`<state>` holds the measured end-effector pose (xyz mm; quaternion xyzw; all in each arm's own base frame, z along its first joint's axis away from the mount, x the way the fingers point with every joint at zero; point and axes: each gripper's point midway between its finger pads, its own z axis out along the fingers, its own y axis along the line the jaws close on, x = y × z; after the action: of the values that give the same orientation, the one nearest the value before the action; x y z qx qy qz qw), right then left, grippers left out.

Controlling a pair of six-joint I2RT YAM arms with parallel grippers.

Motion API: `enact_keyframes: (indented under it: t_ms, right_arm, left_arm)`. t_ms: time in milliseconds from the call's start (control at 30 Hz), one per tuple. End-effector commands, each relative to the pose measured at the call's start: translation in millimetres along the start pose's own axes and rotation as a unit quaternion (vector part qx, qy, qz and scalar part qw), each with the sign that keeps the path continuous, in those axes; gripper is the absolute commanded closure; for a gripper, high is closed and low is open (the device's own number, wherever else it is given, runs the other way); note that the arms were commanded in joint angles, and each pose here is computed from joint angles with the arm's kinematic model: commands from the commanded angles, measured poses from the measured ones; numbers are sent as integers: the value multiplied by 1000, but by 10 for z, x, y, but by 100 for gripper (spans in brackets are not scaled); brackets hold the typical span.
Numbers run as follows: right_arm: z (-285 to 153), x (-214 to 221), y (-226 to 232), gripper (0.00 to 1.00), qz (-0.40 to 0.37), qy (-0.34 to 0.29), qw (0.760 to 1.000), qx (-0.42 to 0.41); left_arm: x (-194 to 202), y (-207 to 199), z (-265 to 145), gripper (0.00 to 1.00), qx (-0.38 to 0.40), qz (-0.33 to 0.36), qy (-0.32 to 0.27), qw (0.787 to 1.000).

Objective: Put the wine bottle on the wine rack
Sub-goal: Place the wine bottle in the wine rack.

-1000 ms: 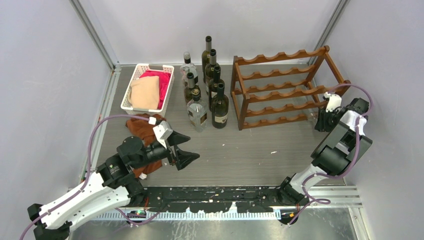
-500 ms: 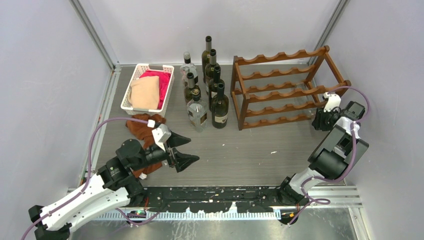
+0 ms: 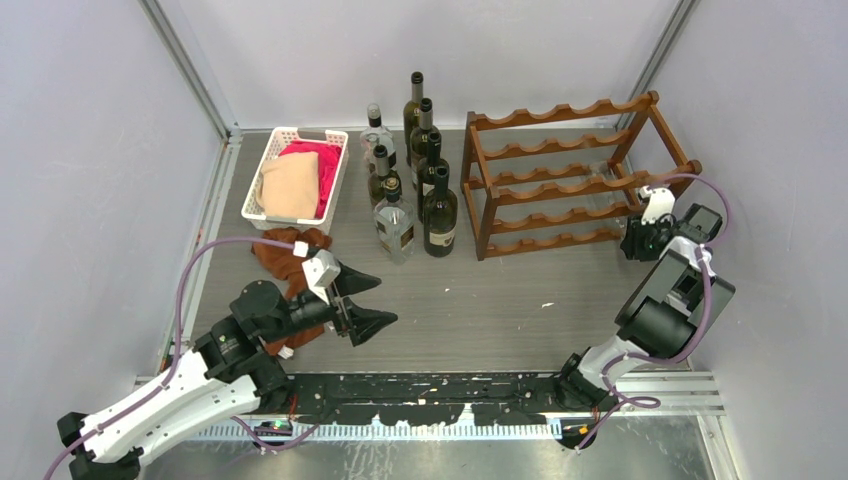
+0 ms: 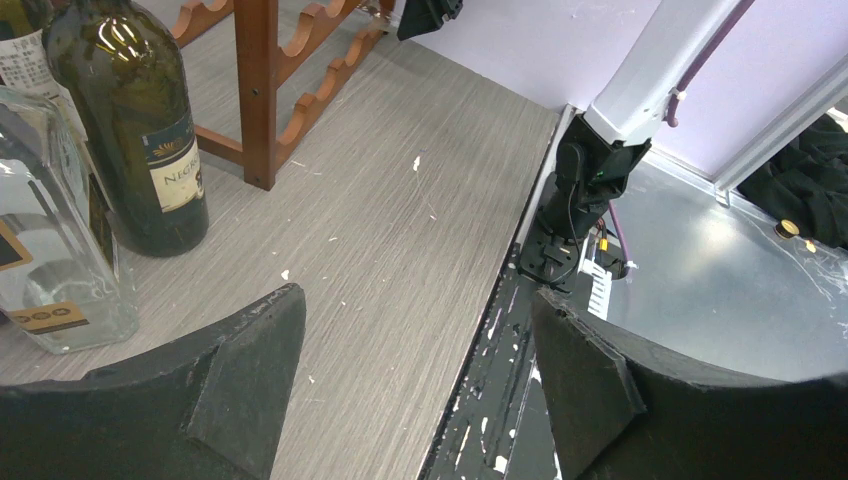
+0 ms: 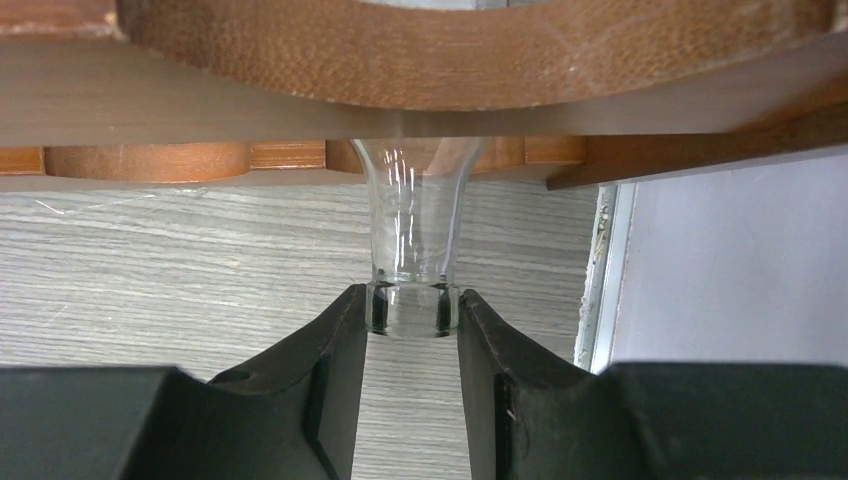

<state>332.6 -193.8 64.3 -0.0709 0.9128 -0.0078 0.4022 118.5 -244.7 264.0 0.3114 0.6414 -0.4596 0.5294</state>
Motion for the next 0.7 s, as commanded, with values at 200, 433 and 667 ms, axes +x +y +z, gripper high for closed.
enact_keyframes:
  t_ms: [200, 433, 667]
  right_arm:
    - [53, 182, 218, 99, -2, 1, 1000, -22]
    - [118, 145, 176, 99, 4, -9, 1000, -20]
    - [170, 194, 184, 99, 4, -9, 1000, -23]
  left_arm:
    - [-99, -41, 58, 18, 15, 8, -20, 1000]
    - [-73, -27, 79, 18, 13, 5, -15, 1000]
    - [-77, -26, 126, 18, 15, 5, -14, 1000]
